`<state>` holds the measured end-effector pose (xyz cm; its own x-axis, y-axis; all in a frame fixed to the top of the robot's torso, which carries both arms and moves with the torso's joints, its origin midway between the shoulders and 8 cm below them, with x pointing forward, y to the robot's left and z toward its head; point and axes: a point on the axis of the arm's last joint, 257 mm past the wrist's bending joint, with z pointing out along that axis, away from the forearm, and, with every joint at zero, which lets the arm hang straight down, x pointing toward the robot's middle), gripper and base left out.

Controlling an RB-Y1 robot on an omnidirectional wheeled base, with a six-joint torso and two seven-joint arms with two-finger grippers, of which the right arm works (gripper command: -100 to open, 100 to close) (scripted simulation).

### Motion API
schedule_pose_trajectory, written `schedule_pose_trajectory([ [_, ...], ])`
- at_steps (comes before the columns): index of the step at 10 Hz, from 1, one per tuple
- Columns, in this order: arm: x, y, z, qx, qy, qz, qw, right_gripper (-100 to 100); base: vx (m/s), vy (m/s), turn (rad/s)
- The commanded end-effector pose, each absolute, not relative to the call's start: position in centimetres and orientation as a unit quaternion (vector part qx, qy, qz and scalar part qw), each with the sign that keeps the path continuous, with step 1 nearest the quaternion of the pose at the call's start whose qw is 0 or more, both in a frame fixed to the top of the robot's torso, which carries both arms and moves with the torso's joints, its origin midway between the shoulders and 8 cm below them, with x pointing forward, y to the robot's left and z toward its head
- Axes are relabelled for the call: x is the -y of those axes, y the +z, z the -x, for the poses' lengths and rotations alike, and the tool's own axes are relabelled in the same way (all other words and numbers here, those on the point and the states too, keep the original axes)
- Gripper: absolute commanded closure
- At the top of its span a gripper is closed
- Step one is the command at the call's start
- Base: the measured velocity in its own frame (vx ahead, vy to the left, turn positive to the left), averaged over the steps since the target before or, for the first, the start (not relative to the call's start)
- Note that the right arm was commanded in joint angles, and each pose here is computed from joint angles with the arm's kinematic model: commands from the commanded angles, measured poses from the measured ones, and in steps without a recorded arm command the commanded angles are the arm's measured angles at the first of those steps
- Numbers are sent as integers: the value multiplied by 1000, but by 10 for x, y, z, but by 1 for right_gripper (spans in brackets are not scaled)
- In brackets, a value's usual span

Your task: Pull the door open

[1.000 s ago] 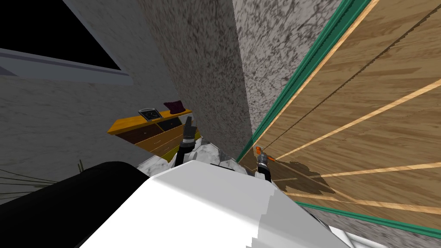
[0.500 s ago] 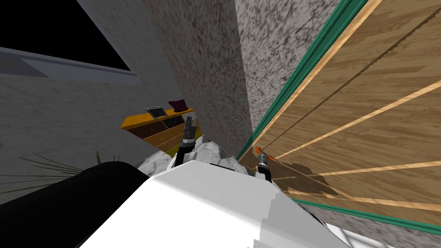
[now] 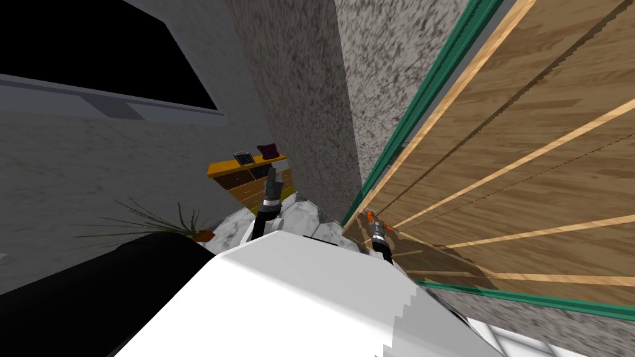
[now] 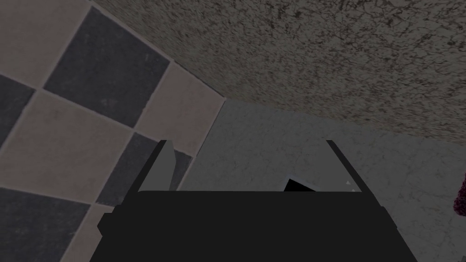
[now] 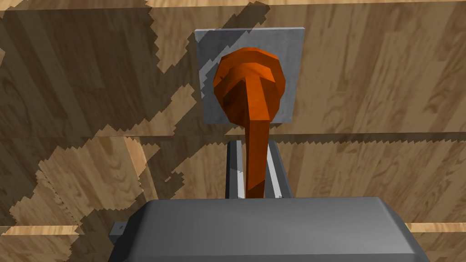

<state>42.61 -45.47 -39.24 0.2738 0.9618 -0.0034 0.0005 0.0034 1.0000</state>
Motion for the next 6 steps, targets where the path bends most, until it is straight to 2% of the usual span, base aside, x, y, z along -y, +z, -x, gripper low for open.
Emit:
schedule_pose_trajectory([
  [1, 449, -392, -426, -434, 434, -558, 559, 100, -227, -58, 104],
  [2, 448, -392, -426, -436, 436, -557, 557, 100, -201, -62, 83],
  [4, 444, -396, -424, -441, 439, -555, 552, 100, -112, -13, 59],
  [6, 441, -395, -423, -446, 444, -551, 548, 100, -205, -11, 67],
])
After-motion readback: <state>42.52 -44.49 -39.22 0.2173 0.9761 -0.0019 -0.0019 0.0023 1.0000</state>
